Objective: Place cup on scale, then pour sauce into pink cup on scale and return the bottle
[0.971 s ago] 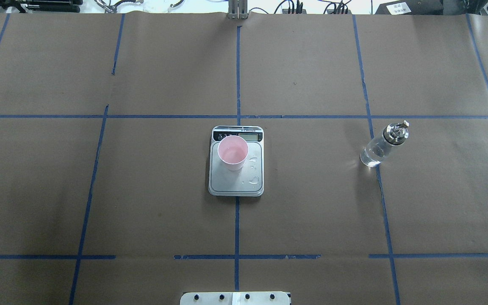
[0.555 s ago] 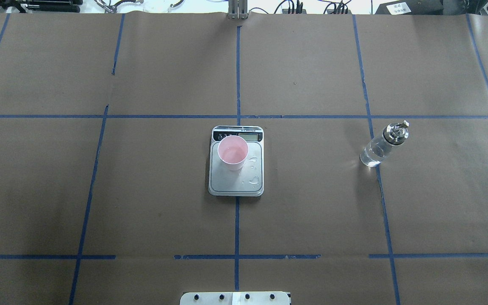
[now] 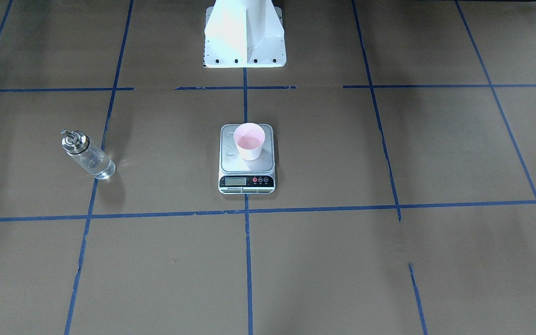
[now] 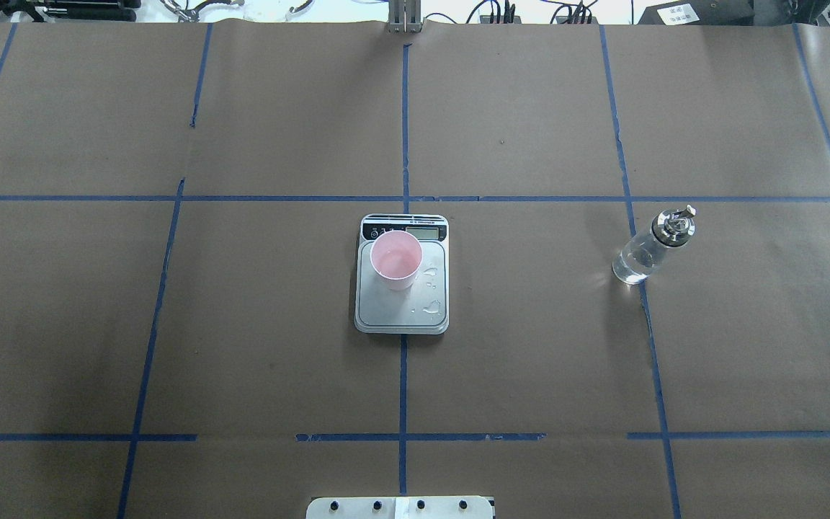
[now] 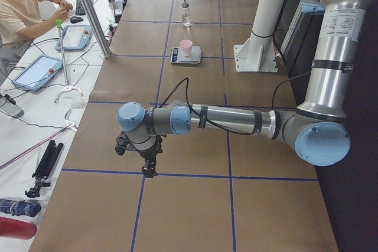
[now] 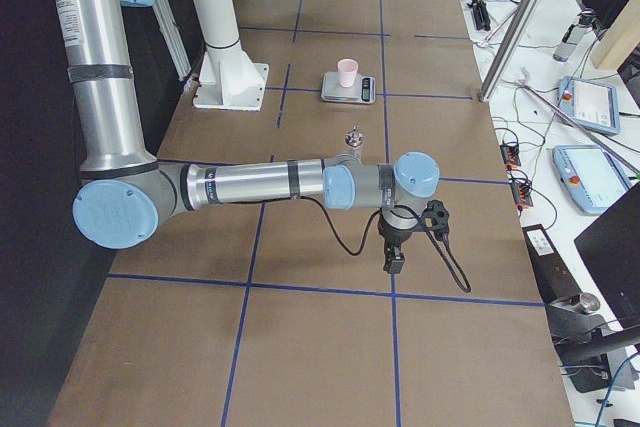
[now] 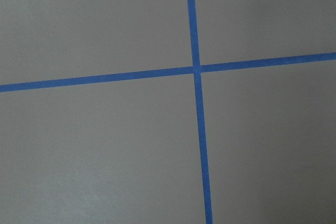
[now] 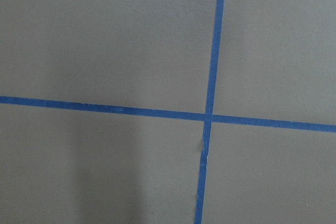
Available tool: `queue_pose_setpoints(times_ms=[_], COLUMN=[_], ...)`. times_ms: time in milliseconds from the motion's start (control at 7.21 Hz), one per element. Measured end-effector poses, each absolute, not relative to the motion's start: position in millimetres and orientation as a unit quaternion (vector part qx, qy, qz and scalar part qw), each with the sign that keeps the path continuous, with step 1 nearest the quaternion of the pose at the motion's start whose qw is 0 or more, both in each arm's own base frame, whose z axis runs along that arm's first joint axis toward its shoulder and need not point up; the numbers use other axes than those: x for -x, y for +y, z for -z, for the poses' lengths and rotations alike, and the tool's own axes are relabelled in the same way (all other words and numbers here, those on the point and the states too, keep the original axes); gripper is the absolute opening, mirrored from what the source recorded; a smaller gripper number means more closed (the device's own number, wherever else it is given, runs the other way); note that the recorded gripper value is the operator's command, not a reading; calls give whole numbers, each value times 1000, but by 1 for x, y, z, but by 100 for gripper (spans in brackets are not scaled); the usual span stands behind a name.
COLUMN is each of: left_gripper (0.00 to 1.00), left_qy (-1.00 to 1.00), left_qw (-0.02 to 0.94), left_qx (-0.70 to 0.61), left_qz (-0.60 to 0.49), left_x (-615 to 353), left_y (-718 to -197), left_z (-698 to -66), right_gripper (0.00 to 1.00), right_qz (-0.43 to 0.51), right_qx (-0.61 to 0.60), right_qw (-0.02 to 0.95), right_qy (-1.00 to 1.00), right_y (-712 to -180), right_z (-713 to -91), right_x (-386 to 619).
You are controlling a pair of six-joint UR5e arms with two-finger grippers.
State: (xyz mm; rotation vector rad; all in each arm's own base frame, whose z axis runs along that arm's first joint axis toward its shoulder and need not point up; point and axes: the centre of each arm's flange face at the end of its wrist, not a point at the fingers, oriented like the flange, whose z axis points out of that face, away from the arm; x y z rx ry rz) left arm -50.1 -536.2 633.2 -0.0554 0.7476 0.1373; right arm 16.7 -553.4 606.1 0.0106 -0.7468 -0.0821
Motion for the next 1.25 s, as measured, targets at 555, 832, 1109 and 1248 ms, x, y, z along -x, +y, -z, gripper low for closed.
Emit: queue_pose_setpoints(times_ms=[555, 832, 1109, 1248], left_gripper=[100, 100, 100, 100], left_qy=[363, 364, 365, 366], left_qw=[929, 929, 928, 928], left_qx=[24, 25, 26, 26], left_qz=[-67, -66, -65, -64], left_x=[50, 50, 50, 50], left_y=[-539, -540, -540, -540], left_z=[-631, -632, -633, -633], right_gripper=[100, 100, 100, 100], right_qz=[38, 42, 65, 75], right_qx=[1, -3, -9, -8], right_qw=[929, 928, 927, 926], right_qy=[-369, -370, -370, -371], right_y=[-551, -553, -552, -548], right_z=[-614, -611, -613, -618], right_x=[-17, -17, -17, -18])
